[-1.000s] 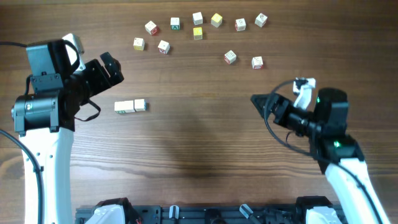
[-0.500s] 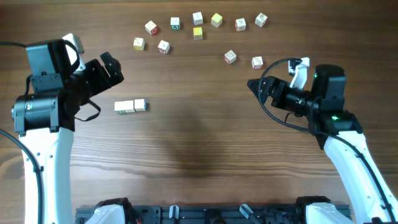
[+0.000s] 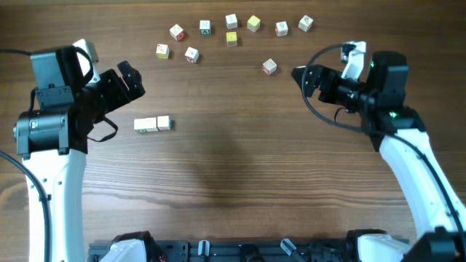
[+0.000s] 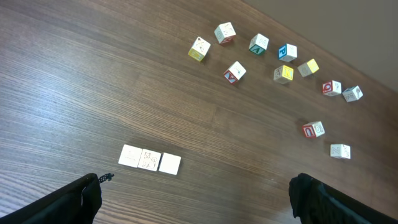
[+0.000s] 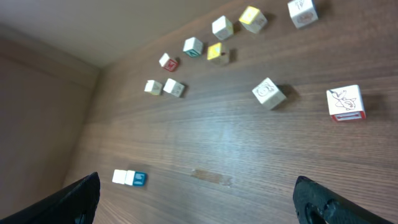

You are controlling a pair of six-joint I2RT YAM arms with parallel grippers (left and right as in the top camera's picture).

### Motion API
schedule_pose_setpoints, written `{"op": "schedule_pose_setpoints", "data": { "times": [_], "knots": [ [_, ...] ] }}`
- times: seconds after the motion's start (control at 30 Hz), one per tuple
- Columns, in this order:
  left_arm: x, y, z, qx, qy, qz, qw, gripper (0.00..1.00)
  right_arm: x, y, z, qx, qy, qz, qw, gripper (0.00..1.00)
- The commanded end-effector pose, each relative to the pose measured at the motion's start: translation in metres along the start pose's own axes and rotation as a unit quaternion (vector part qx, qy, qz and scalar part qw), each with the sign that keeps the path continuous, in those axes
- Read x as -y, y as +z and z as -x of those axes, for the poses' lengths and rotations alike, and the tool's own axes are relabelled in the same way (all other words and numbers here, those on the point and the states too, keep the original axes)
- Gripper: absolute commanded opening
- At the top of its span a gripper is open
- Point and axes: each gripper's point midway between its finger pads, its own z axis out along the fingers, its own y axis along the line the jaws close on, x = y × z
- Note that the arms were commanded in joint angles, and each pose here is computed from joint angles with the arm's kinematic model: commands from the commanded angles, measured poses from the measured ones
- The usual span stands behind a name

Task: Form a horizontal line
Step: 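Reach the right gripper to the far cluster and grasp the spiral block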

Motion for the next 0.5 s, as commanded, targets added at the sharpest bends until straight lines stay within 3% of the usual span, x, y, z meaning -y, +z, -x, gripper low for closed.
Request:
{"op": "schedule_pose_setpoints", "data": {
  "times": [0.0,0.2,0.47],
  "knots": [
    [-0.003,0.001,-0.001,0.001,-0.006,0.006,1.0,1.0,0.012,0.017,0.002,-0.02,-0.007,-0.016,1.0,0.99],
    [-0.003,0.001,-0.001,0.001,-0.006,0.006,1.0,1.0,0.017,0.026,0.007,-0.022,-0.007,-0.017,1.0,1.0],
    [-0.003,0.001,-0.001,0.001,-0.006,0.006,1.0,1.0,-0.007,0.02,0.041,0.006,-0.037,-0.003,0.999,0.99]
  ]
}}
